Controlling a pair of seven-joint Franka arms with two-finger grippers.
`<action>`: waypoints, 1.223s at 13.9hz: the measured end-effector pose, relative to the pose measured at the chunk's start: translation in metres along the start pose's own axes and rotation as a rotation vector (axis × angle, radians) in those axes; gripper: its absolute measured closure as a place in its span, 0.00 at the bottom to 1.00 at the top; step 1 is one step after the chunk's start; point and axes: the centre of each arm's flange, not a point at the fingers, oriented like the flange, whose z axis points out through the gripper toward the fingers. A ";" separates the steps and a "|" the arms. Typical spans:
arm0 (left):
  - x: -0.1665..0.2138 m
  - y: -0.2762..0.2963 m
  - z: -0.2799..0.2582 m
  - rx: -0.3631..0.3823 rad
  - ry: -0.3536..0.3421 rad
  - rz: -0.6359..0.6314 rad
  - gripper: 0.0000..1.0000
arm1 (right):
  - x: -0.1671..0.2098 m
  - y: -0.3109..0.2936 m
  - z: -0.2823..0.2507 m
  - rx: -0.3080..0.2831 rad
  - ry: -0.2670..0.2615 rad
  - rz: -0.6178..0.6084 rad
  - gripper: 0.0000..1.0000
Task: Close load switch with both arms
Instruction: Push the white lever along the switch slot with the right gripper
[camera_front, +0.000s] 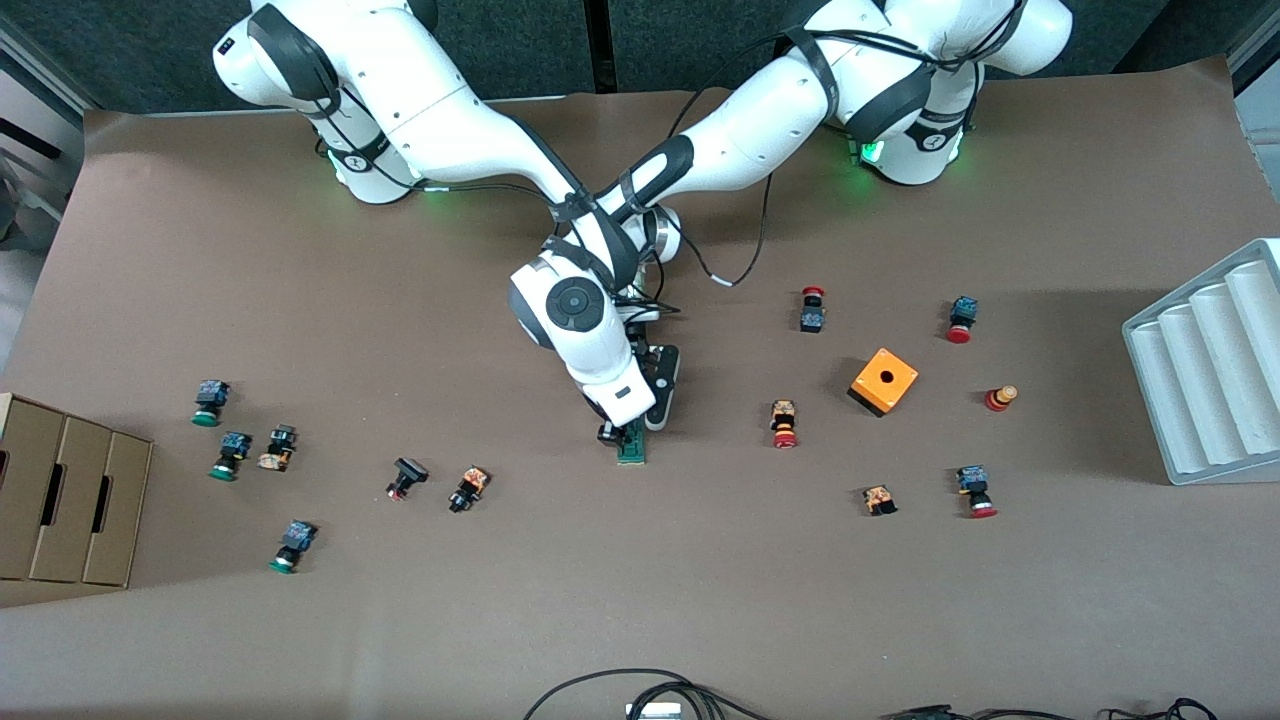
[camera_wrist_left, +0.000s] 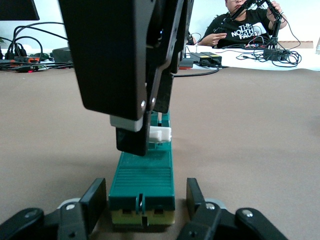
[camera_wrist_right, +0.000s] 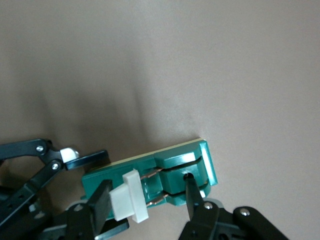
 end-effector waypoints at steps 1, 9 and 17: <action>0.000 0.000 0.000 0.000 0.000 0.000 0.28 | 0.000 -0.001 -0.001 0.001 0.000 -0.001 0.36; 0.000 0.000 0.000 0.000 0.000 0.000 0.28 | 0.001 0.001 -0.004 -0.003 0.003 0.001 0.36; 0.000 0.000 0.000 0.000 0.001 0.000 0.28 | -0.006 0.017 -0.010 -0.029 0.002 -0.008 0.41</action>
